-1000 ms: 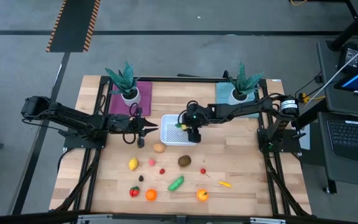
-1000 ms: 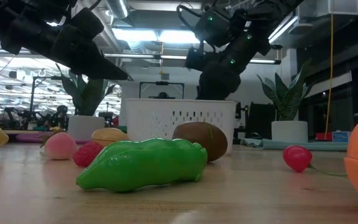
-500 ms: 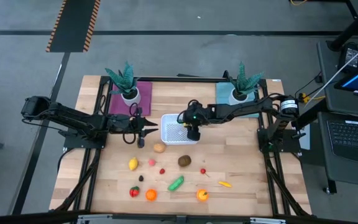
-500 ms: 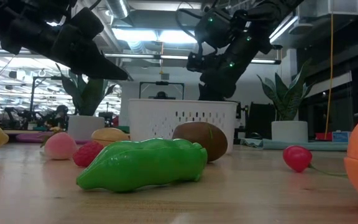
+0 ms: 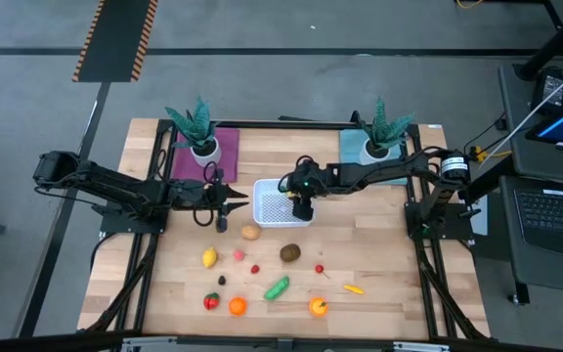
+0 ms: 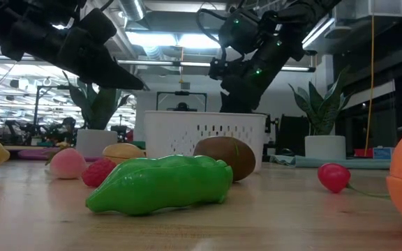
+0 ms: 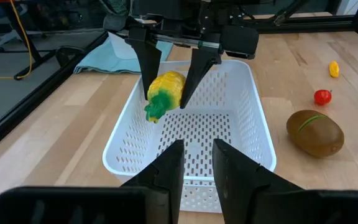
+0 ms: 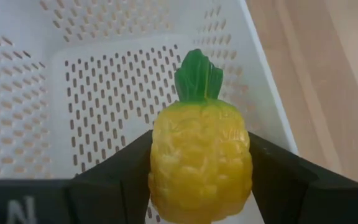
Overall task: Pick and placing Produce into tupperware
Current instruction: Put the yellow pineapple into the white bin, then put the top red strawberry into the white bin
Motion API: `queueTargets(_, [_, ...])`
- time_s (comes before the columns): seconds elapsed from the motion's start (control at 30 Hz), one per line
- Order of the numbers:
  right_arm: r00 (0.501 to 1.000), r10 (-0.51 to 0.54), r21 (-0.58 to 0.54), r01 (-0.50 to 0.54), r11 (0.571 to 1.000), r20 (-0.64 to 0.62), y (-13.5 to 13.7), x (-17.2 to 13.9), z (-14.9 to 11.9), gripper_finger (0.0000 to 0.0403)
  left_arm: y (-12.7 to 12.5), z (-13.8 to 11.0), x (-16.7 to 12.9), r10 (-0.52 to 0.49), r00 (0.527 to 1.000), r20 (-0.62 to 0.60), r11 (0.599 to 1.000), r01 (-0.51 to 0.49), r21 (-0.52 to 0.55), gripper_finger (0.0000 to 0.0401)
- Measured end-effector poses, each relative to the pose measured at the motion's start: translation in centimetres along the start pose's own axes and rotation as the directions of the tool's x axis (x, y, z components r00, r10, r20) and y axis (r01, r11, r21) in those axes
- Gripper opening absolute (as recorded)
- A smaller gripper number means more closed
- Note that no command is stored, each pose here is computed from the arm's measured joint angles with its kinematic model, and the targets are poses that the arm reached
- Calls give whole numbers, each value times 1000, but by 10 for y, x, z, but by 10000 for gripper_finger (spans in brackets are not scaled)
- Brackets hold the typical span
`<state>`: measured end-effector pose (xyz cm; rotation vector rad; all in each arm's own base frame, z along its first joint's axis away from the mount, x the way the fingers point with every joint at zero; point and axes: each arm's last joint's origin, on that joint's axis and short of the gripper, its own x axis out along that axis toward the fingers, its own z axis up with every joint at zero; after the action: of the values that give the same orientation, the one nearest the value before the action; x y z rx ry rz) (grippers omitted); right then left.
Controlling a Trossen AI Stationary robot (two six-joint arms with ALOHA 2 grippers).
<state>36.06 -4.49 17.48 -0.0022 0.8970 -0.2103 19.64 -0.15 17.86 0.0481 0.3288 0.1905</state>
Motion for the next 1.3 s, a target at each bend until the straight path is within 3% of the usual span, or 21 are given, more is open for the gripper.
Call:
queueTargets(0.4, [997,72,-4,-72,997,1,2,0,0,232,0,0,0,0,1000,0,1000,0,0,60])
queueTargets(0.77, [997,73,-36,-73,997,-4,2,0,0,309,0,0,0,0,1000,-1,1000,0,0,86])
queueTargets(1.3, [995,99,-60,-99,993,-6,17,-4,2,312,0,0,0,0,1000,-3,1000,0,1,112])
